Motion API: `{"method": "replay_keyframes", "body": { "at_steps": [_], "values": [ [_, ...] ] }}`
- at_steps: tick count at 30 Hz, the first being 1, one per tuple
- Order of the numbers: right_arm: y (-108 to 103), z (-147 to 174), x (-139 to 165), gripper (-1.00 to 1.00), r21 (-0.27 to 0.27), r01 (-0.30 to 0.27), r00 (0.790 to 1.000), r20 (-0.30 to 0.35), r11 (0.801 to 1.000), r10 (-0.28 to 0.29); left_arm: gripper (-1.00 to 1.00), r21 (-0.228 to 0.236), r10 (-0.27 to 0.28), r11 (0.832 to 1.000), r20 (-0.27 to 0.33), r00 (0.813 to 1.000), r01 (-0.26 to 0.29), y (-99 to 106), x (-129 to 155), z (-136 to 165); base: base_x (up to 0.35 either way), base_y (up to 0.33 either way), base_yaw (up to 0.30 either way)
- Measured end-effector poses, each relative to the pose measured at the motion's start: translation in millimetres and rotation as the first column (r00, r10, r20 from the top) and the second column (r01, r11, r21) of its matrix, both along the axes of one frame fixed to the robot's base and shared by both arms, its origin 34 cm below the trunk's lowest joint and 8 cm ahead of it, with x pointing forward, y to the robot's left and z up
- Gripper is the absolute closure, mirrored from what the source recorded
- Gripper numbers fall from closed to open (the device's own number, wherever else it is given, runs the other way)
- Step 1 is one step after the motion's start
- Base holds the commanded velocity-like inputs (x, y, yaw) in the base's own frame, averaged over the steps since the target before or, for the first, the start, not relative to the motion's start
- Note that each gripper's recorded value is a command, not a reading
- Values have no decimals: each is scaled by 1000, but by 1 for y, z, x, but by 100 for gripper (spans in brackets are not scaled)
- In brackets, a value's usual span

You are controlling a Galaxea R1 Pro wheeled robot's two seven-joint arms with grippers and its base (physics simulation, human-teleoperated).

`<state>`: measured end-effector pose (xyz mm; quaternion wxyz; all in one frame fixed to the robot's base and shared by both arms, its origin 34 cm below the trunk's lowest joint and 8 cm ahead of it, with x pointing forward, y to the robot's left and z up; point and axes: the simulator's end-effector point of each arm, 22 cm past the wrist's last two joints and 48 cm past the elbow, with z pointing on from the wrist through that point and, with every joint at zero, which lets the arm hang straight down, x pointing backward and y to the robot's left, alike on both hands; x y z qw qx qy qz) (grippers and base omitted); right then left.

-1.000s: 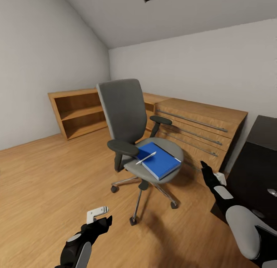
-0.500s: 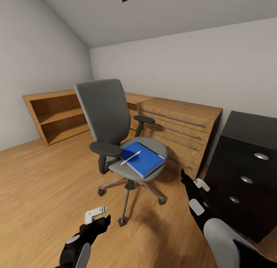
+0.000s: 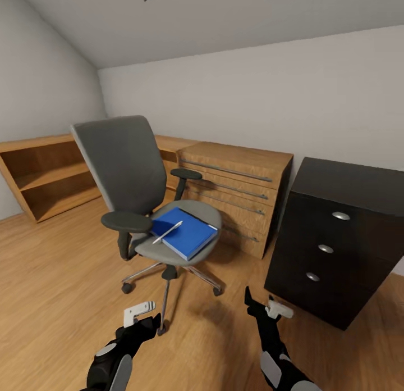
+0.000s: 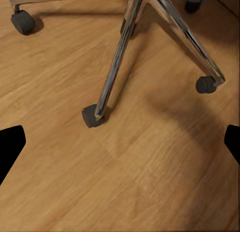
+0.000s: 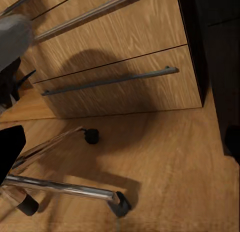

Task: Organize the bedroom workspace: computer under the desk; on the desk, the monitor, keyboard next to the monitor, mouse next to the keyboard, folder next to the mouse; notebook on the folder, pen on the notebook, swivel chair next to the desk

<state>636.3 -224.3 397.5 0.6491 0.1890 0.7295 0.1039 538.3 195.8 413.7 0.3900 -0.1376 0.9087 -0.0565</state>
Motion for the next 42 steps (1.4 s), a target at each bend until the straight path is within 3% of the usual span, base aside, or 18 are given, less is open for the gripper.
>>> {"method": "replay_keyframes", "body": {
  "at_steps": [4,6,9,18,31,34,40,42],
  "values": [
    [11,-30,-40,-100,-21,-8,999,-38,1000,7,-100,10,-1,1000,-63,998,2,1,-15,-33,0,0,-269],
    [11,-34,-47,-100,-29,-5,999,-37,1000,4,-100,12,9,1000,-57,998,-8,2,-16,-39,0,0,-269],
    [10,-39,-64,-100,-51,7,1000,-28,999,-8,-100,34,53,998,7,999,-53,16,-14,-51,0,0,-268],
    [-15,-48,-81,-100,-98,23,999,-34,995,-26,-100,85,80,993,-31,996,-77,37,-43,-102,0,0,-161],
    [-1,-68,-96,-100,-61,1,994,-105,998,-7,-100,98,92,992,-60,994,-85,40,-59,-121,0,0,-42],
    [1,-74,-98,-100,-46,-1,992,-130,999,-5,-100,104,88,992,-97,991,-78,38,-71,-134,0,0,0],
    [7,-75,-98,-100,-34,-3,991,-135,999,-2,-100,104,85,992,-113,990,-73,36,-76,-140,0,0,-14],
    [4,-74,-98,-100,-38,-2,991,-134,999,-3,-100,110,79,992,-163,983,-61,35,-94,-157,0,0,-154]
  ]
}}
